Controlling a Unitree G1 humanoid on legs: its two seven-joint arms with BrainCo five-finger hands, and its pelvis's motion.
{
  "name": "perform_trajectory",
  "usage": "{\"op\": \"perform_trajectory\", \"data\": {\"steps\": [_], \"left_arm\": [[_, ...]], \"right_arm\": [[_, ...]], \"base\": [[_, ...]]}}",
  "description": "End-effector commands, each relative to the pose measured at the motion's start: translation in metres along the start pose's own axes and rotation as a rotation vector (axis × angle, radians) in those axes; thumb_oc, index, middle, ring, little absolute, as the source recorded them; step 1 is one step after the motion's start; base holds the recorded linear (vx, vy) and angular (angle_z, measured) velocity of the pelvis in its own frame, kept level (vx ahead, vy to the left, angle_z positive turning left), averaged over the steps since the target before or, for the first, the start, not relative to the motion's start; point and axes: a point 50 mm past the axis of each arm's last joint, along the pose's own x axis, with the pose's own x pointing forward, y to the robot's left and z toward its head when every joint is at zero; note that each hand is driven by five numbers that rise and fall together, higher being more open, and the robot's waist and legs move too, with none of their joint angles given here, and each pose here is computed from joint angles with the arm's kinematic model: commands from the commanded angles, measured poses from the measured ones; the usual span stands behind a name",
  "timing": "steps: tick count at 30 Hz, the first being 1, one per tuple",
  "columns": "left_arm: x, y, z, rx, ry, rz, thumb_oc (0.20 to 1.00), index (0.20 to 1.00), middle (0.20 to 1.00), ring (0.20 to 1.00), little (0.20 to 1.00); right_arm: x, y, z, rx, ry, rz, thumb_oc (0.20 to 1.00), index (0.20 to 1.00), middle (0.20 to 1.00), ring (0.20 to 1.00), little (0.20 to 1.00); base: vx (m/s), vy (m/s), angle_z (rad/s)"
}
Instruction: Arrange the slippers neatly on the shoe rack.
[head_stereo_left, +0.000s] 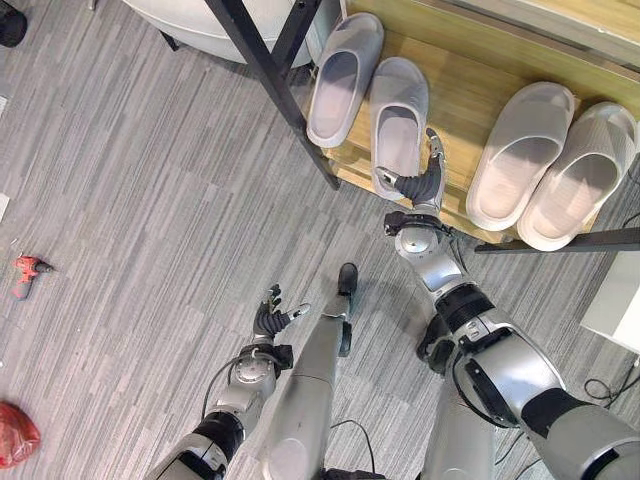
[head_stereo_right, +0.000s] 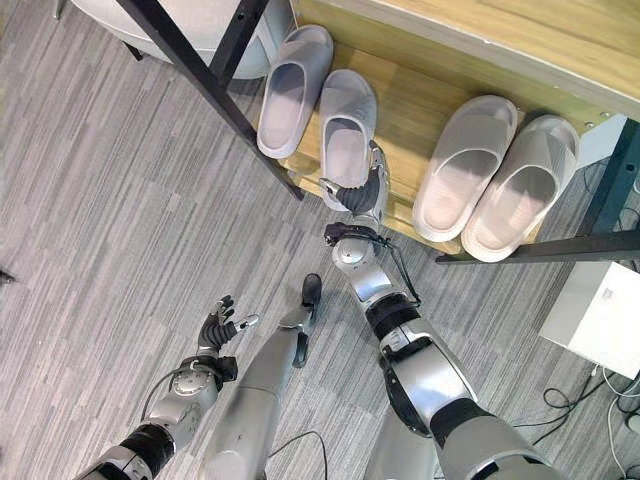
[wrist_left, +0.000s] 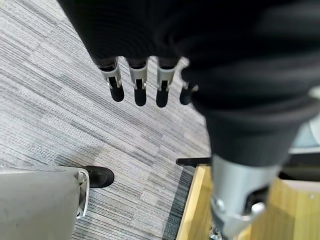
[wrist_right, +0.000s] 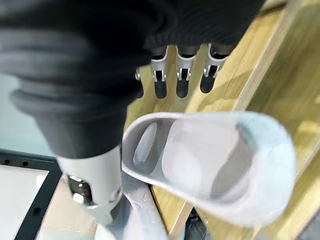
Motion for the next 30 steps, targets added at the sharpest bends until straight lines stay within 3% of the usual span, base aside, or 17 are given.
{"op": "perform_trajectory", "data": {"steps": [1,4,13,25,30], "left_arm": [[0.013,-0.003,0.023,-0.033,-0.056,0.027,1.000,1.000,1.000,1.000,1.000],[0.027,-0.013,0.044,-0.055,-0.083,0.037,1.000,1.000,1.000,1.000,1.000],[0.045,-0.034,0.079,-0.083,-0.120,0.051,1.000,1.000,1.000,1.000,1.000],[0.060,-0.059,0.133,-0.100,-0.175,0.039,1.000,1.000,1.000,1.000,1.000],[0.049,-0.045,0.094,-0.066,-0.145,0.003,1.000,1.000,1.000,1.000,1.000]], "right_arm": [[0.011,0.004,0.028,0.277,0.002,0.007,1.000,1.000,1.000,1.000,1.000],[0.011,0.011,0.025,0.413,0.103,0.016,1.000,1.000,1.000,1.000,1.000],[0.010,0.022,0.023,0.462,0.175,0.039,1.000,1.000,1.000,1.000,1.000],[0.010,0.048,0.051,0.704,0.264,0.120,1.000,1.000,1.000,1.000,1.000],[0.034,0.033,0.086,0.676,0.186,0.085,1.000,1.000,1.000,1.000,1.000]], "base": [[0.00,0.000,0.00],[0.00,0.000,0.00],[0.00,0.000,0.00],[0.00,-0.001,0.00],[0.00,-0.003,0.01]]}}
